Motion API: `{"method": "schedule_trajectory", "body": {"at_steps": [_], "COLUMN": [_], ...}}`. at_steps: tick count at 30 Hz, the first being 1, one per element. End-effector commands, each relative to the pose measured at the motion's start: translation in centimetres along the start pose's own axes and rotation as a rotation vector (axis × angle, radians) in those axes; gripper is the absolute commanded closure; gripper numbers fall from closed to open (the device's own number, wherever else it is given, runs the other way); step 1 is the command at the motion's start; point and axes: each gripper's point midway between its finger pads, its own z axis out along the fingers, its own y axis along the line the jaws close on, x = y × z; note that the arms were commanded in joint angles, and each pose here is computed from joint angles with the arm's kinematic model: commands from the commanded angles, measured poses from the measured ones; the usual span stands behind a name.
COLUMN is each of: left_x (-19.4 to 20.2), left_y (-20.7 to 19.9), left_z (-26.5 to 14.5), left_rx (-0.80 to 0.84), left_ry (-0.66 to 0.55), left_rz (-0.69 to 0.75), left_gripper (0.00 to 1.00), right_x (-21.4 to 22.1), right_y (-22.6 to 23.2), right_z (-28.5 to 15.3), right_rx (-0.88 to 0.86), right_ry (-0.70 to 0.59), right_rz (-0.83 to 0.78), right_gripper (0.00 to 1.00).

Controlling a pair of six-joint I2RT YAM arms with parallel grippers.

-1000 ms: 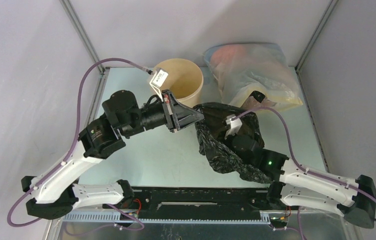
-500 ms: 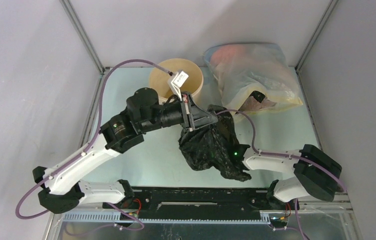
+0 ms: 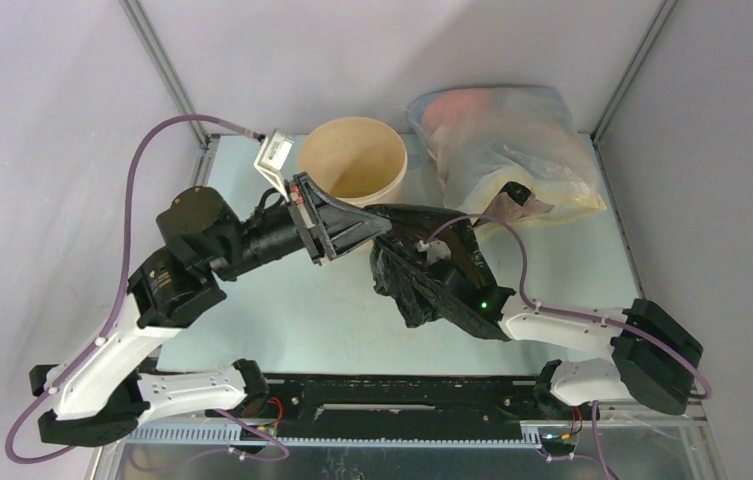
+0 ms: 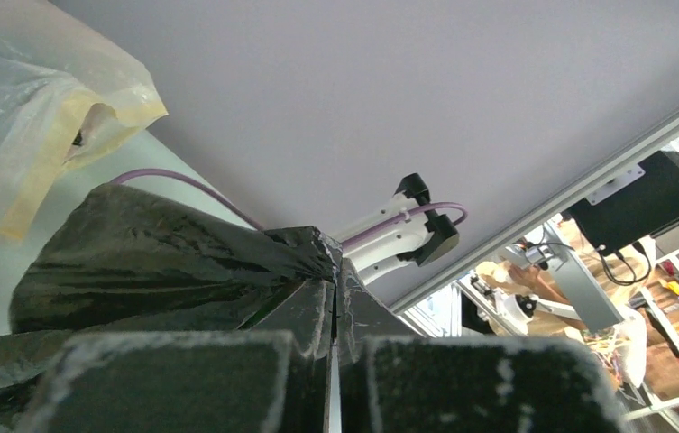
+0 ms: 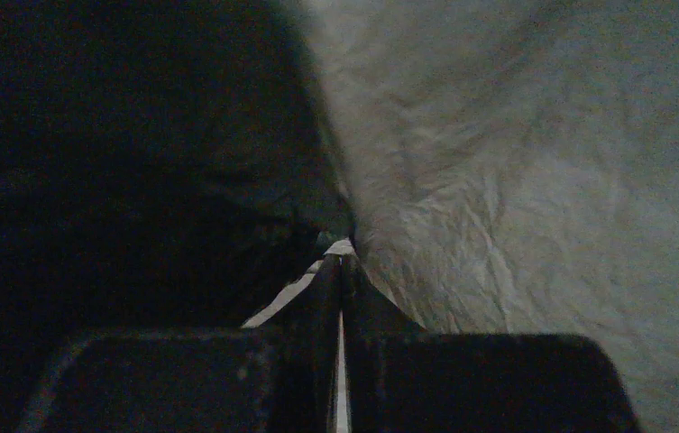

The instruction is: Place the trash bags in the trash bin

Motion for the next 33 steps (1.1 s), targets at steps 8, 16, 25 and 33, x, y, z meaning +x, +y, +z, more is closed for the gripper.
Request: {"method": "schedule_trajectory", "body": {"at_steps": [8,16,25,33], "left_x": [2.9,5.2,5.2,2.8], "left_y": [2.8,4.9,6.4,7.2], "left_z": [1.3,2.2,-0.4,-1.2], "left_rx": [-0.061,-0.107,-0.208,-0.313], "left_ry": [0.097,0.173,0.197,0.160], "left_rz": [0.024,0.040,0.131,0.198], "left_gripper": [1.00,1.00,1.00,1.00], "right_x": [-6.6,-7.4,-10.2,-14.5], "right_y": [3.4,-2.9,-10.5,-10.9], "right_z": [-6.8,-8.7,-15.3,-21.2], "right_rx": [-0.158,0.101,0.369,0.377], "right_ry": [-0.257,-0.296,-0.487,-0.628], "right_rz": [0.003,0.060,0.162,0.136], "right_gripper": [1.00,1.00,1.00,0.99]}}
